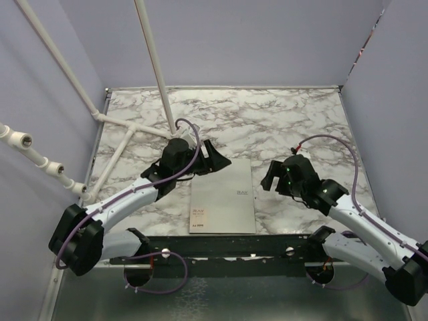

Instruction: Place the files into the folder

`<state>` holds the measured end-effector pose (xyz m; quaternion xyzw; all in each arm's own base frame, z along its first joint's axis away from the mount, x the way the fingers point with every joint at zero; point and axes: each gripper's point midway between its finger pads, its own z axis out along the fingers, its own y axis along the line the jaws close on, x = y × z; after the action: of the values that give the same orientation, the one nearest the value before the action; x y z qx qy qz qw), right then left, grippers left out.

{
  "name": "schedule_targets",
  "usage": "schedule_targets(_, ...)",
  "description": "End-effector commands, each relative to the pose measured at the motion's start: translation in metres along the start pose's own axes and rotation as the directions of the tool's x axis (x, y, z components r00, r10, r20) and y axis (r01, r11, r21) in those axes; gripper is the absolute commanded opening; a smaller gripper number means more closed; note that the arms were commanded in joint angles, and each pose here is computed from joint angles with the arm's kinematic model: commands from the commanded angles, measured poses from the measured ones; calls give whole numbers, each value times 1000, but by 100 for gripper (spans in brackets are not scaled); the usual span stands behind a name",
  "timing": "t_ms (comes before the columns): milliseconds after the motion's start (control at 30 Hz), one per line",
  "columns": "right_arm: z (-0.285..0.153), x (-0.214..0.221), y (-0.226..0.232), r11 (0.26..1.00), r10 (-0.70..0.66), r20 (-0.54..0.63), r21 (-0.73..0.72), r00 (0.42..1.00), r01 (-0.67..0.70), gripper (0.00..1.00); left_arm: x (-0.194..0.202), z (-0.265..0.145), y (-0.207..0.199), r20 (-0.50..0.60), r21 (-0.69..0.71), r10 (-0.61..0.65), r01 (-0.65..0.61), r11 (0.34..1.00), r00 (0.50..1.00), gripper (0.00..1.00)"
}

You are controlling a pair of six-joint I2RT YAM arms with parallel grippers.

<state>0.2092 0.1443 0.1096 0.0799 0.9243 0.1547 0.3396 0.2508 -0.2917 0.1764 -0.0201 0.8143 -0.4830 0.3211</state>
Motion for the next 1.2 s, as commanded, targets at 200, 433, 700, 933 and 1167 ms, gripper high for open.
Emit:
schedule_targets(200, -4, -15, 32, 991, -57, 8, -118, 998, 58, 90, -40, -45, 38, 13, -423, 211, -186, 887, 977, 84)
schedule_targets(433, 24, 8, 40, 989, -68, -86, -134, 994, 56, 82, -16, -63, 96, -44, -569, 88, -97, 817, 995, 85)
schedule_targets(700, 50, 47, 45, 990, -59, -195, -137, 979, 32, 78, 21, -80, 138, -73, -628, -46, -11, 779, 996, 85)
schedule_targets(933, 68, 71, 44, 989, -30, -262, -146, 965, -8, 79, 48, -83, 155, -113, -645, -115, 15, 764, 987, 88)
schedule_targets(1167, 81, 86, 49, 985, 12, -317, -160, 948, -66, 79, 65, -68, 153, -152, -584, -165, 46, 810, 974, 88)
